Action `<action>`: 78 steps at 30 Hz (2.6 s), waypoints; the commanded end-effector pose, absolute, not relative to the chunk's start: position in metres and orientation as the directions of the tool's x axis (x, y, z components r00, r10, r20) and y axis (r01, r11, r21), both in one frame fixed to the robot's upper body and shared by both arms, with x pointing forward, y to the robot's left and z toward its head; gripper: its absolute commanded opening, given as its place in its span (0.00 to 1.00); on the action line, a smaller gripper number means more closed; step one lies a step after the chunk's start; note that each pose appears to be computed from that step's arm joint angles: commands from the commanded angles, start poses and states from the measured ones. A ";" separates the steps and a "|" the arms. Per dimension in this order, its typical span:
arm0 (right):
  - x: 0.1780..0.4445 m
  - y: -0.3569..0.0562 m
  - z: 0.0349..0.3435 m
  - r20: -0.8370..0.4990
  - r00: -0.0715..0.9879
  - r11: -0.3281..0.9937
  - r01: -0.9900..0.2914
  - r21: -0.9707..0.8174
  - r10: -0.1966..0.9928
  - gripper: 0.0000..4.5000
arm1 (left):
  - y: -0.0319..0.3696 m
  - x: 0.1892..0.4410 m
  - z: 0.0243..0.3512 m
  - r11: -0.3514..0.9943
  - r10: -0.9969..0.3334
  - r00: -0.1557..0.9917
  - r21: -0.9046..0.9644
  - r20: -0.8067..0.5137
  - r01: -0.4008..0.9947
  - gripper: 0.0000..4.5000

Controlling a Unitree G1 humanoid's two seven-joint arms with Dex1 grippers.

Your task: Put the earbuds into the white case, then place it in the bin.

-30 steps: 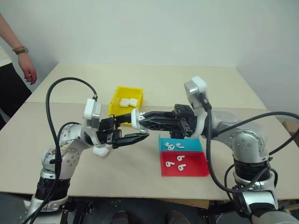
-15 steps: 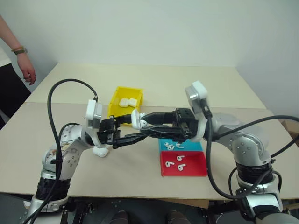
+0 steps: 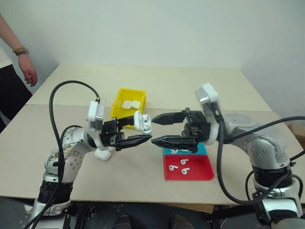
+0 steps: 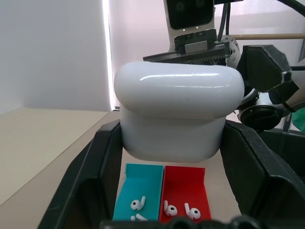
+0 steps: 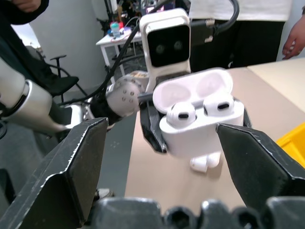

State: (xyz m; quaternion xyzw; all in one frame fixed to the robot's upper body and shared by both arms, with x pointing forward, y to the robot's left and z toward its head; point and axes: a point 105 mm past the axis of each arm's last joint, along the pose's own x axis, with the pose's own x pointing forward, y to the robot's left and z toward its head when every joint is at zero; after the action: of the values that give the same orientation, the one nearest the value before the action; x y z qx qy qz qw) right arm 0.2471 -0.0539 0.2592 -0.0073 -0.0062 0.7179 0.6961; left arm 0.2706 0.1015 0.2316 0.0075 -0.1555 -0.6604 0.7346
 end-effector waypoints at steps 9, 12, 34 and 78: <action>0.259 -0.076 0.305 -0.108 -0.009 -0.039 -0.961 -0.273 0.994 0.34 | 0.086 0.284 0.232 0.067 -0.984 0.026 0.236 0.174 0.969 0.62; 0.268 -0.072 0.313 -0.166 0.002 -0.056 -0.938 -0.342 0.986 0.11 | 0.081 0.287 0.232 0.051 -0.987 0.013 0.237 0.159 0.970 0.62; 0.279 -0.005 0.319 -0.570 0.008 -0.373 -0.749 -0.548 0.821 0.01 | 0.071 0.287 0.232 0.040 -0.989 0.001 0.253 0.151 0.967 0.62; 0.298 -0.122 0.297 -0.132 0.469 0.427 -0.868 -0.255 0.873 0.01 | 0.117 0.349 0.260 0.735 -0.672 0.651 0.214 0.353 0.643 0.62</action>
State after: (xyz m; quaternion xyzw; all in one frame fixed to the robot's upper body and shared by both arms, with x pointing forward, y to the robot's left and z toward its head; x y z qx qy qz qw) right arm 0.3064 -0.1202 0.2938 -0.1265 0.0035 0.5297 0.8387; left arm 0.3428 0.1059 0.2501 0.0236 -0.1954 -0.4117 0.8898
